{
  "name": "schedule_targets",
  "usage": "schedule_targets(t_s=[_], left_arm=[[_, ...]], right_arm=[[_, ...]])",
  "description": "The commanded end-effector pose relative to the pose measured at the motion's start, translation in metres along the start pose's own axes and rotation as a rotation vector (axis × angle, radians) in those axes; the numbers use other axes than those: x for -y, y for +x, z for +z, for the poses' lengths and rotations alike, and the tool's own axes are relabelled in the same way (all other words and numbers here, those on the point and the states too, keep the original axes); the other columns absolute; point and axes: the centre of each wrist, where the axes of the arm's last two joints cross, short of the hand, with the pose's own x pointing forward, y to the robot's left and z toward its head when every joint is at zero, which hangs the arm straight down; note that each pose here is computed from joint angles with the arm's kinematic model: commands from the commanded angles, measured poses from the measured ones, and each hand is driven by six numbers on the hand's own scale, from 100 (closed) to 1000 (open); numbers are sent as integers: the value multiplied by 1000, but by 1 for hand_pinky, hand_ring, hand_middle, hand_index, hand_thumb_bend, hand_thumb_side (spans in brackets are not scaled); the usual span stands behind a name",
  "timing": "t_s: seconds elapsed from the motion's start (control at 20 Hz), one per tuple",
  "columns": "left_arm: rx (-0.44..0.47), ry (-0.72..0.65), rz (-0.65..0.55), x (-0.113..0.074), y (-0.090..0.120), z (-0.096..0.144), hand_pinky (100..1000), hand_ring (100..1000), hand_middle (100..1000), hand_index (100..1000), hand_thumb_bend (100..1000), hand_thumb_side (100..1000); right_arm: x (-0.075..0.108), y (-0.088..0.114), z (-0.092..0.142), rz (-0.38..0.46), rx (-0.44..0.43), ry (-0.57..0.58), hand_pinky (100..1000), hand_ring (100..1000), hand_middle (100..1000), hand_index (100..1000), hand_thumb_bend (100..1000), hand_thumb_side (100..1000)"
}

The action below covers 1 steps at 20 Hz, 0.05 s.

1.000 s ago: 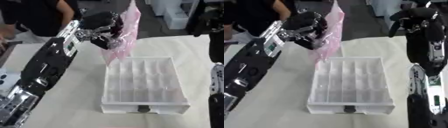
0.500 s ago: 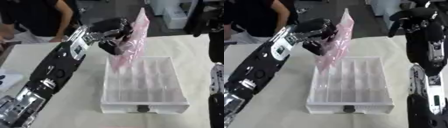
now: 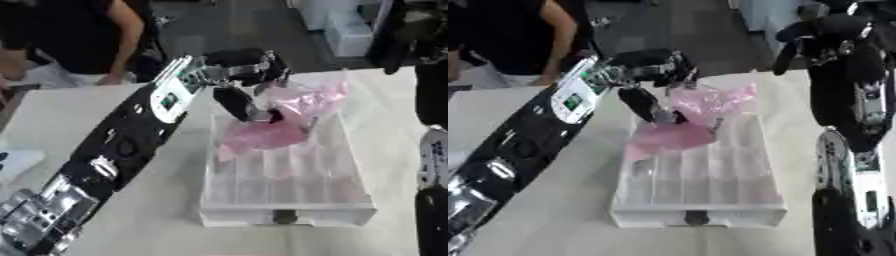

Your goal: Pick up objects on the table and place them in the box.

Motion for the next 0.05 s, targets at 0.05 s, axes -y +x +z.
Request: schedule_targets(t_s=[0.05], left_arm=[[76,-174,-68,-15,2,1,182,507,572,624,341,712]], right_arm=[[1,5,-10,12,33,17,381,649,838,747,100,726]])
